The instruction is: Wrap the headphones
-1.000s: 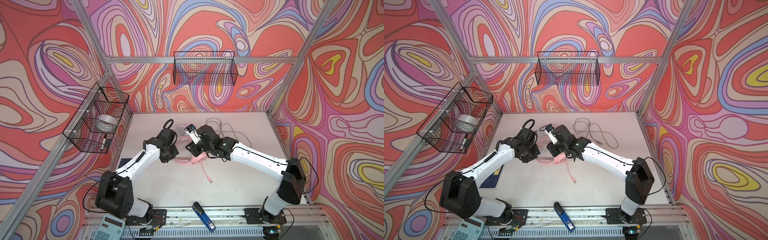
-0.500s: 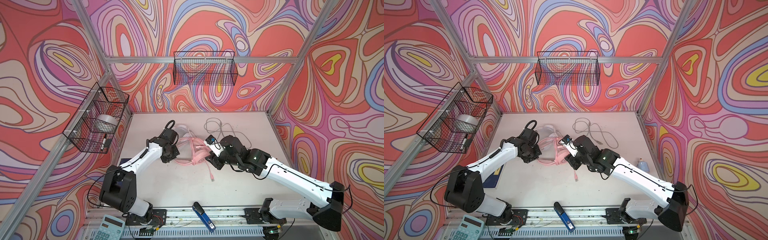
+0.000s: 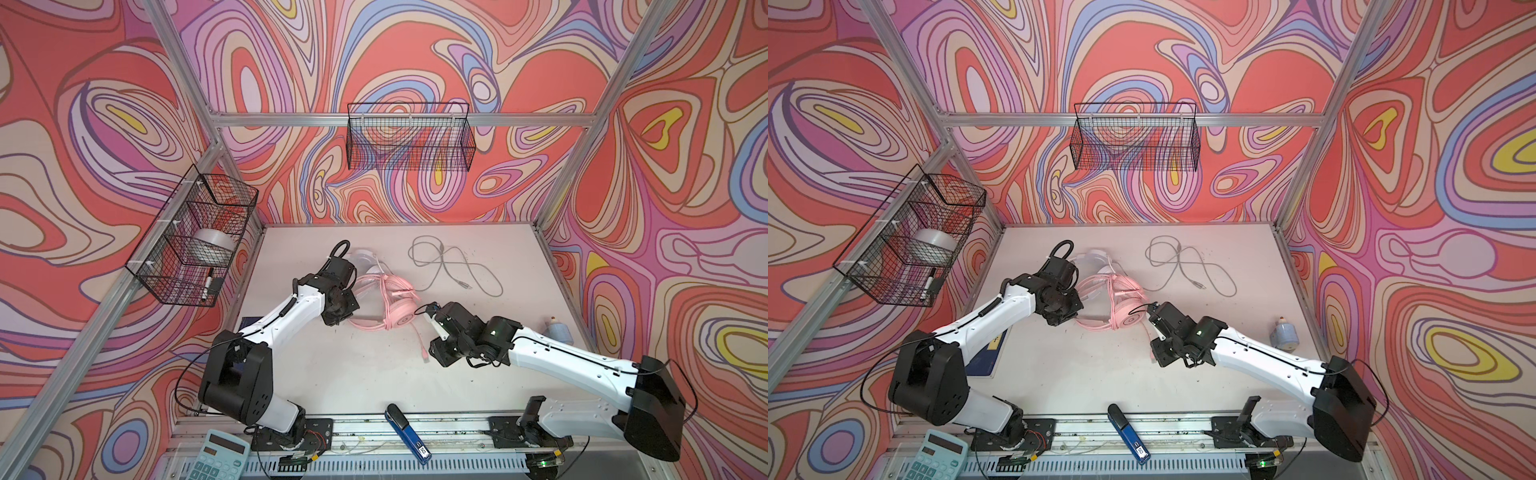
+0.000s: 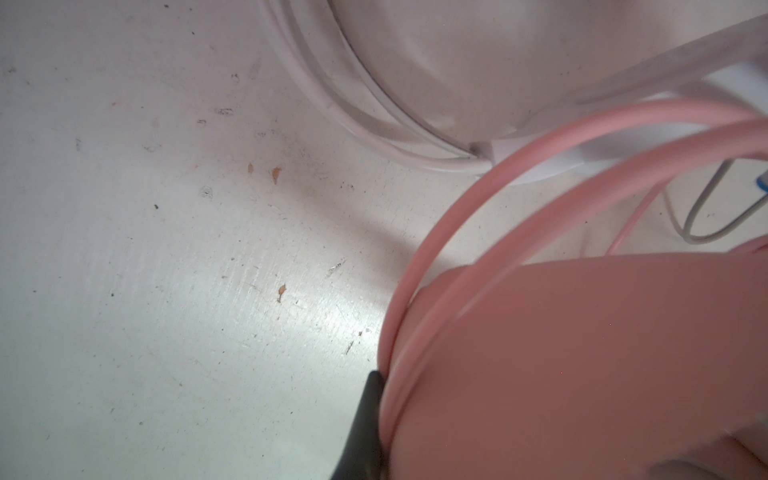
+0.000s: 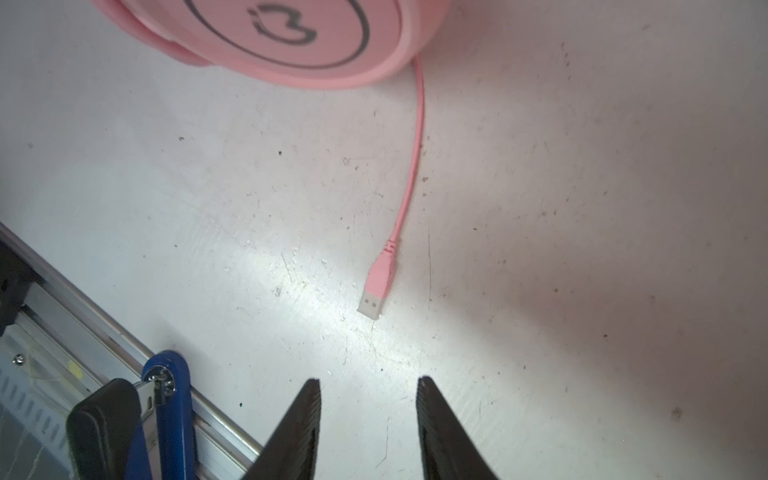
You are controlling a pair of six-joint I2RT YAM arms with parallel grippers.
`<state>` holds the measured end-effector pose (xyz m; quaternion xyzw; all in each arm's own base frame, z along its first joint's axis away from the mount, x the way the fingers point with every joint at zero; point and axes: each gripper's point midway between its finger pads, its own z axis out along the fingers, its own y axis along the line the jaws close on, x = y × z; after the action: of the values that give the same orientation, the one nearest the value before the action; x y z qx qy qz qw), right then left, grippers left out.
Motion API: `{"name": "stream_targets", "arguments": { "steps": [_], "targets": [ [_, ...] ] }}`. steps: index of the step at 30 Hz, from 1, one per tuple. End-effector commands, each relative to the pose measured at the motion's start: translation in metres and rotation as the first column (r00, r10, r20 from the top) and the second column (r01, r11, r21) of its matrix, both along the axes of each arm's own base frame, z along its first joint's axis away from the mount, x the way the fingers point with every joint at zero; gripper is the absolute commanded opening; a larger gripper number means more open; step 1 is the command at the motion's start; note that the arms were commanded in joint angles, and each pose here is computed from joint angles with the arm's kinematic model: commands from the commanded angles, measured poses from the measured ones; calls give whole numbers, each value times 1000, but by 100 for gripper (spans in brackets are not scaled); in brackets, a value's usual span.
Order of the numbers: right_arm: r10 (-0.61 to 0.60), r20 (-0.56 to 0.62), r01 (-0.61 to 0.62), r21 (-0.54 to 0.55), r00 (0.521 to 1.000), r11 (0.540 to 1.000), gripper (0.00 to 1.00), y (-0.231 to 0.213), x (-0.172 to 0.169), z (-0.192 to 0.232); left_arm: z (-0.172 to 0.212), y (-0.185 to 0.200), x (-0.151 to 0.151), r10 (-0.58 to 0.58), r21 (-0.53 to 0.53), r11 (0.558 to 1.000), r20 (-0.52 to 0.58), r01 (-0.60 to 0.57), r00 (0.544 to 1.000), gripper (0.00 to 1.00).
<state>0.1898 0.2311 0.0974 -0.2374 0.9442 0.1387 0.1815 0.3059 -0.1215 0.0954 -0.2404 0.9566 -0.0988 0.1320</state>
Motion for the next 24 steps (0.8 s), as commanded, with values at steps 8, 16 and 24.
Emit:
{"name": "stream_targets", "arguments": {
  "steps": [8, 16, 24],
  "targets": [
    [-109, -83, 114, 58, 991, 992, 40, 19, 8, -42, 10, -8, 10, 15, -40, 999, 55, -13, 998, 0],
    [-143, -111, 145, 7, 983, 989, 39, 19, 12, -67, 10, -8, 10, 15, -42, 999, 53, -13, 999, 0],
    [-163, -123, 157, -62, 979, 986, 36, 17, 16, -82, 10, -7, 8, 17, -37, 999, 51, -16, 999, 0]
  ]
}}
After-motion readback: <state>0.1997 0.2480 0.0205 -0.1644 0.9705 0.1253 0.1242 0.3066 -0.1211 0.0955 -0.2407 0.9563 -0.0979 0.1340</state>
